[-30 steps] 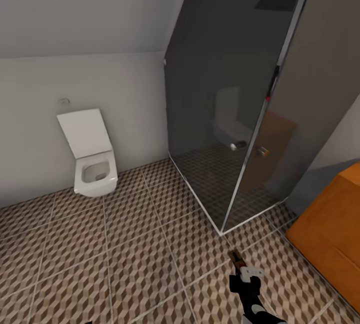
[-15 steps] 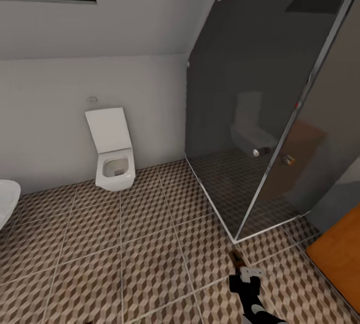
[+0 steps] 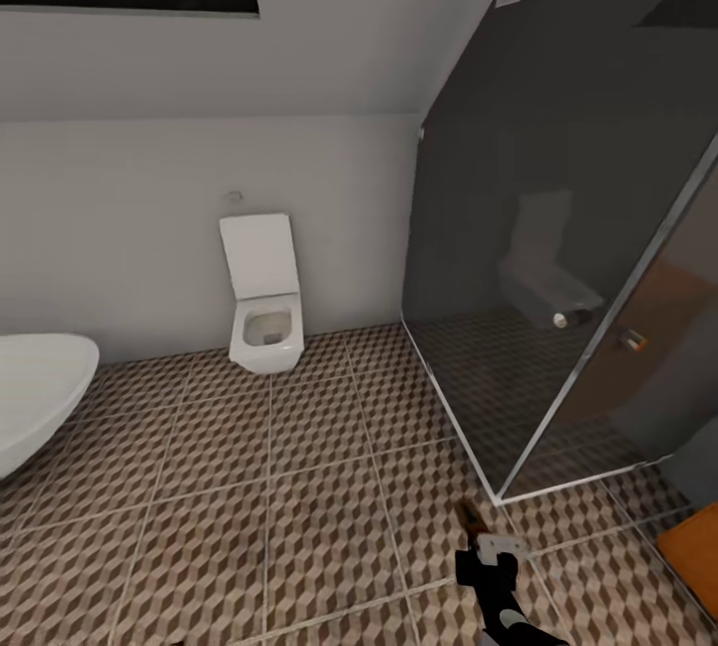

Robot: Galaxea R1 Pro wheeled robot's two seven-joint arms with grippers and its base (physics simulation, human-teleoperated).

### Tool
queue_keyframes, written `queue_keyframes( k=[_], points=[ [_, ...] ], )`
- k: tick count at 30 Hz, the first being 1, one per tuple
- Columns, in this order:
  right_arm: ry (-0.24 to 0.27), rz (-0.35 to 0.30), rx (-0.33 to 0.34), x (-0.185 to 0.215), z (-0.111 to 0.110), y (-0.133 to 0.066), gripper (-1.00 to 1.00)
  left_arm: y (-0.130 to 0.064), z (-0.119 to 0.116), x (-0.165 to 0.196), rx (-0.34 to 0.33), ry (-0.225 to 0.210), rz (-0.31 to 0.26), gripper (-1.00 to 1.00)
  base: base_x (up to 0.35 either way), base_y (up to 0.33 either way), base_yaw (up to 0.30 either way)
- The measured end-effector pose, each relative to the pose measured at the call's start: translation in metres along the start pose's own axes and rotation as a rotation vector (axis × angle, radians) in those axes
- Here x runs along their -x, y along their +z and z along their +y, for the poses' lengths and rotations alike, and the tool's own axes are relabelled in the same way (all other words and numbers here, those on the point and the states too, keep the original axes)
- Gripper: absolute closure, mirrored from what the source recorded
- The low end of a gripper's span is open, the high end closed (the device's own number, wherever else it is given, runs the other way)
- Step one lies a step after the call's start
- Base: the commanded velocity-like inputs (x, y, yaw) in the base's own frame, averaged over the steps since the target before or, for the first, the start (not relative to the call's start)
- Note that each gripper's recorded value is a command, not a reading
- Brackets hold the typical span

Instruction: Take the four mousetraps from the cabinet in the bathroom and place them on the bathroom floor. Make sure all four end up on the same floor surface, and ensure that at least two of them are either under or directly next to the same bathroom sink.

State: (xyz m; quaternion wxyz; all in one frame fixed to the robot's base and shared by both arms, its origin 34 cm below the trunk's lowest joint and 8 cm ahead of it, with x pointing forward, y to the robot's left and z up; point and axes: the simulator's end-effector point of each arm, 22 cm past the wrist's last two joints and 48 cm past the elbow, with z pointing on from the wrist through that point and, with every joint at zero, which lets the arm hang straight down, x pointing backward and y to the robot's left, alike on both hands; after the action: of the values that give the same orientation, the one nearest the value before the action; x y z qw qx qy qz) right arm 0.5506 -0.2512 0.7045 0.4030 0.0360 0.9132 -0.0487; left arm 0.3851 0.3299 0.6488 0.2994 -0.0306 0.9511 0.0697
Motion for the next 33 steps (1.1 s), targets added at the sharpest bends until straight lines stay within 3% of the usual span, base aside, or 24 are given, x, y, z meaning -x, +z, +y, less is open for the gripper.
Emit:
queue_keyframes(
  k=[20, 33],
  points=[
    [0.002, -0.014, 0.001, 0.0075, 0.0003, -0.0012, 1.00, -0.0004, -0.0001, 0.0063, 0.000, -0.002, -0.014, 1.00, 0.000, 0.000, 0.254],
    [0.002, -0.016, -0.001, 0.0084, -0.0009, -0.0012, 1.00, -0.0004, 0.0000, 0.0071, 0.000, -0.002, -0.015, 1.00, 0.000, 0.000, 0.038]
  ],
)
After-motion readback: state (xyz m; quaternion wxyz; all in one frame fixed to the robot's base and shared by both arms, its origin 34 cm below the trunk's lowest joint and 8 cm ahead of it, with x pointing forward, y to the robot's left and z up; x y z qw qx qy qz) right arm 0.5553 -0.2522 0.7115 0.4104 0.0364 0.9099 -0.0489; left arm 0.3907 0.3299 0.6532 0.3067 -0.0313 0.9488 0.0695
